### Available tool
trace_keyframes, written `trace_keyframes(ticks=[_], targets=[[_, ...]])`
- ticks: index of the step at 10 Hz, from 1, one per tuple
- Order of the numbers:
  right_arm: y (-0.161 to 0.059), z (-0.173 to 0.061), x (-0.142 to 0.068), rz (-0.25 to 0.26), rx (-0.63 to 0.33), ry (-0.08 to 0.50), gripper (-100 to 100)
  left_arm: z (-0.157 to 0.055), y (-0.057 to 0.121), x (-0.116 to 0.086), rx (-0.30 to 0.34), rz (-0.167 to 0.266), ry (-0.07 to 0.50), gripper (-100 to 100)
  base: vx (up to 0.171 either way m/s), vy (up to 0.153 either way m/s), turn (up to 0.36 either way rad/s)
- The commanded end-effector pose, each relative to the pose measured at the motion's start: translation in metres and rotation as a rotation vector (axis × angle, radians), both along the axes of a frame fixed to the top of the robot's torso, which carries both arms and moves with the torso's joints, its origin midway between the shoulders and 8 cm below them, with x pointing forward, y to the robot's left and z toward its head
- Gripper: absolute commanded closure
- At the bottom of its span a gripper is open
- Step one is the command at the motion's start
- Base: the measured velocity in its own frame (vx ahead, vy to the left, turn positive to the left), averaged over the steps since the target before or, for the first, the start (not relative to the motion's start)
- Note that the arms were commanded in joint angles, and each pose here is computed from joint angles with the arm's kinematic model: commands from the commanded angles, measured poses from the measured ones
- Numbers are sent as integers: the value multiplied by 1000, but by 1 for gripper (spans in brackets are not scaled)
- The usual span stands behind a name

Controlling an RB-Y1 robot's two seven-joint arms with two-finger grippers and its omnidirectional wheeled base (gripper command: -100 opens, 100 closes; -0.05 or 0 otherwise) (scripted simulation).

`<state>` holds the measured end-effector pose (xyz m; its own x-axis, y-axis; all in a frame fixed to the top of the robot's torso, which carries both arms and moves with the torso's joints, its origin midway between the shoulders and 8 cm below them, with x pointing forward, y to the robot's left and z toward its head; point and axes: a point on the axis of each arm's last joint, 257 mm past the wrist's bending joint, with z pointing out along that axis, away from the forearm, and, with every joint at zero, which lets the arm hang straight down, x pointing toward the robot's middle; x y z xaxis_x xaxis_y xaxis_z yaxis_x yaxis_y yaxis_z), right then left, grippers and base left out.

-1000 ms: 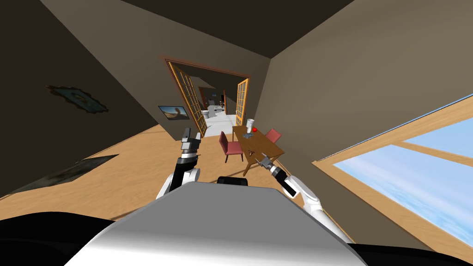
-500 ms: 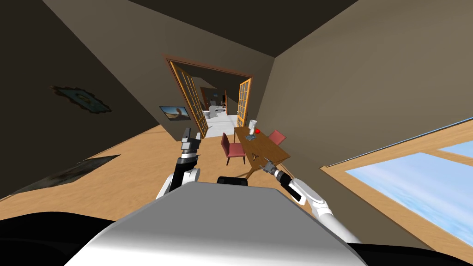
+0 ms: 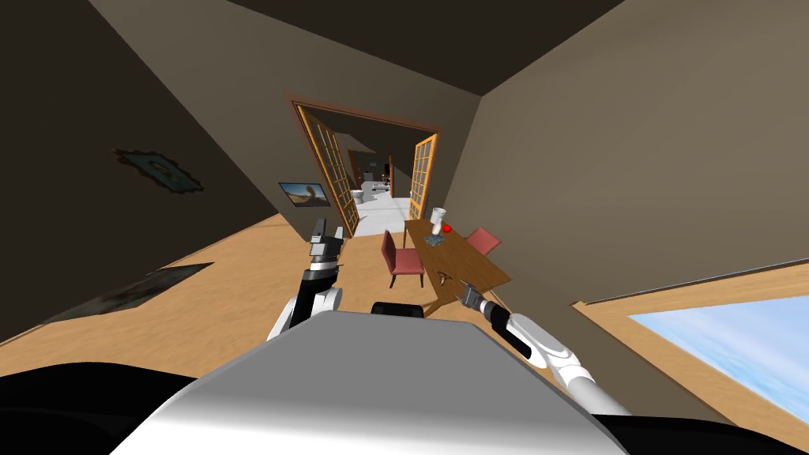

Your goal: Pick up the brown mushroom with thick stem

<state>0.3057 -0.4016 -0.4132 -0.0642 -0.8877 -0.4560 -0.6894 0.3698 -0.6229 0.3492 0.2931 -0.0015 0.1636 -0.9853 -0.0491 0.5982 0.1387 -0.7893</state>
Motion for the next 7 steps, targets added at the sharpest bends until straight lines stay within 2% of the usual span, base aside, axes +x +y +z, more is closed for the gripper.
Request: trace_keyframes(ticks=[1, 4, 7], targets=[[-22, -14, -20, 25, -98, 41, -100, 0, 0, 0, 0, 0, 0, 0, 170, 65, 133], [-58, -37, -56, 68, -237, 117, -100, 0, 0, 0, 0, 0, 0, 0, 186, 63, 125], [-70, -58, -91, 98, -295, 188, -100, 0, 0, 0, 0, 0, 0, 0, 186, 44, 111]])
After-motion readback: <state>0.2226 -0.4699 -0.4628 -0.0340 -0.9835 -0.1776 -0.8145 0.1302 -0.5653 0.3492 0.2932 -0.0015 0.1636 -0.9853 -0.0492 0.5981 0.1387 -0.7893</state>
